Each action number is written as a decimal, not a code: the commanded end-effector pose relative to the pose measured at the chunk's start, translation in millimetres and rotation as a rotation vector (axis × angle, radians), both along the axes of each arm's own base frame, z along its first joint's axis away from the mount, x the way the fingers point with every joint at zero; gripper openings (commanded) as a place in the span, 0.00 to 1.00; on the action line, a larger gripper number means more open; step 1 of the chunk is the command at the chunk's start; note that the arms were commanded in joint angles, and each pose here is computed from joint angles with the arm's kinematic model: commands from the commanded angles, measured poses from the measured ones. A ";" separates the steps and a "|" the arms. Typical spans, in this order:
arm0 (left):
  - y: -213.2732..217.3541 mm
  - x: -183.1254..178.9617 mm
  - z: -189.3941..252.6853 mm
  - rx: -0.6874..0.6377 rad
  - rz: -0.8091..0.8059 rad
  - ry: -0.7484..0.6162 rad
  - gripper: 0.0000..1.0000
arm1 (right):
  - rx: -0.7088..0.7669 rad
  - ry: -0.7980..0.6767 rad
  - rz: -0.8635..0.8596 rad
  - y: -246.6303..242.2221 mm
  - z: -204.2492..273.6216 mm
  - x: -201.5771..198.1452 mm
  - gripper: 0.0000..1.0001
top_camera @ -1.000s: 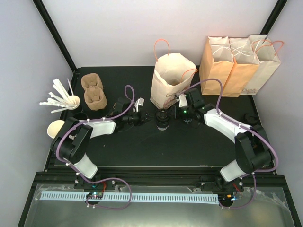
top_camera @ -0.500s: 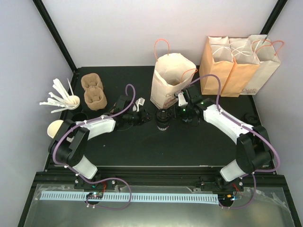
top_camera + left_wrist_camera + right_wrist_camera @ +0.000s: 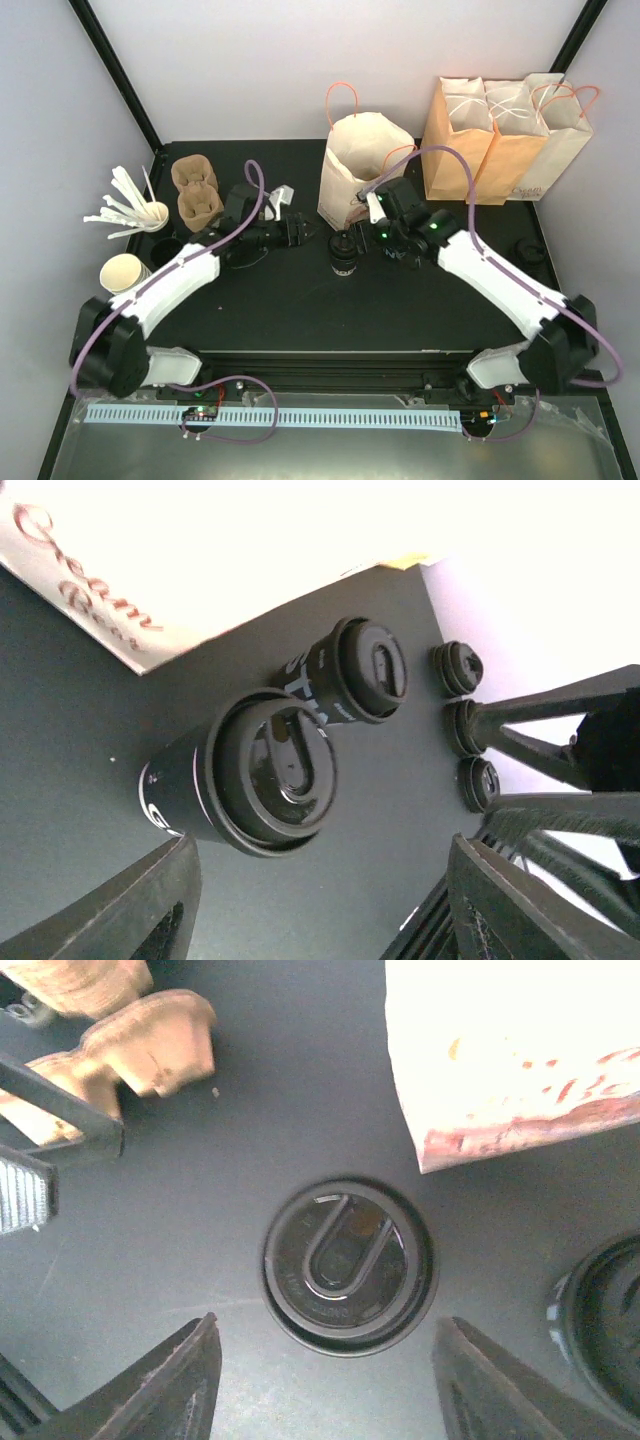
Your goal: Pack the takeout coffee
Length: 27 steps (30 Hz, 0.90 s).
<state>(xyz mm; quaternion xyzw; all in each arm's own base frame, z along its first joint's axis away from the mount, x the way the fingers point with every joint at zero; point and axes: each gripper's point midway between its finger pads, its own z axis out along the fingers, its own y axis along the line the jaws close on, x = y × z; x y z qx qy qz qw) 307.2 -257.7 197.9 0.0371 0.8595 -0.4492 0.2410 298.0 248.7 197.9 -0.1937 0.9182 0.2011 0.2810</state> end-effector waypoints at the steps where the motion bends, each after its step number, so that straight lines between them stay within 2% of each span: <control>1: 26.6 -12.0 43.5 0.087 0.053 -0.179 0.71 | 0.118 -0.280 -0.040 -9.8 67.0 3.6 0.75; 2: 33.0 -16.6 47.7 0.103 0.062 -0.207 0.72 | 0.159 -0.322 -0.012 -7.7 74.2 -1.3 0.91; 3: 39.1 -23.9 59.1 0.103 0.067 -0.256 0.73 | 0.199 -0.371 0.025 -6.3 83.9 -7.8 0.99; 4: 43.5 -30.0 64.9 0.107 0.065 -0.296 0.74 | 0.219 -0.397 0.056 -5.1 86.2 -13.5 1.00; 6: 52.8 -42.4 72.2 0.122 0.062 -0.362 0.75 | 0.232 -0.420 0.085 -6.2 90.1 -21.3 1.00; 9: 70.6 -59.8 74.4 0.160 0.086 -0.422 0.82 | 0.174 -0.386 0.069 -12.8 88.4 -21.3 1.00; 12: 89.4 -75.1 70.3 0.185 0.134 -0.470 0.97 | 0.089 -0.349 -0.057 -31.3 81.8 -8.8 1.00; 13: 95.9 -78.8 66.5 0.189 0.161 -0.475 0.98 | 0.064 -0.347 -0.137 -42.2 81.0 -2.7 1.00; 15: 112.1 -84.6 56.4 0.214 0.229 -0.477 0.99 | 0.031 -0.344 -0.231 -57.3 78.6 1.9 1.00; 19: 127.6 -96.4 45.5 0.207 0.291 -0.479 0.99 | 0.018 -0.345 -0.200 -56.9 61.1 -1.6 1.00; 27: 126.0 -104.1 31.2 0.164 0.285 -0.453 0.99 | 0.008 -0.154 -0.209 -48.5 13.4 -9.6 1.00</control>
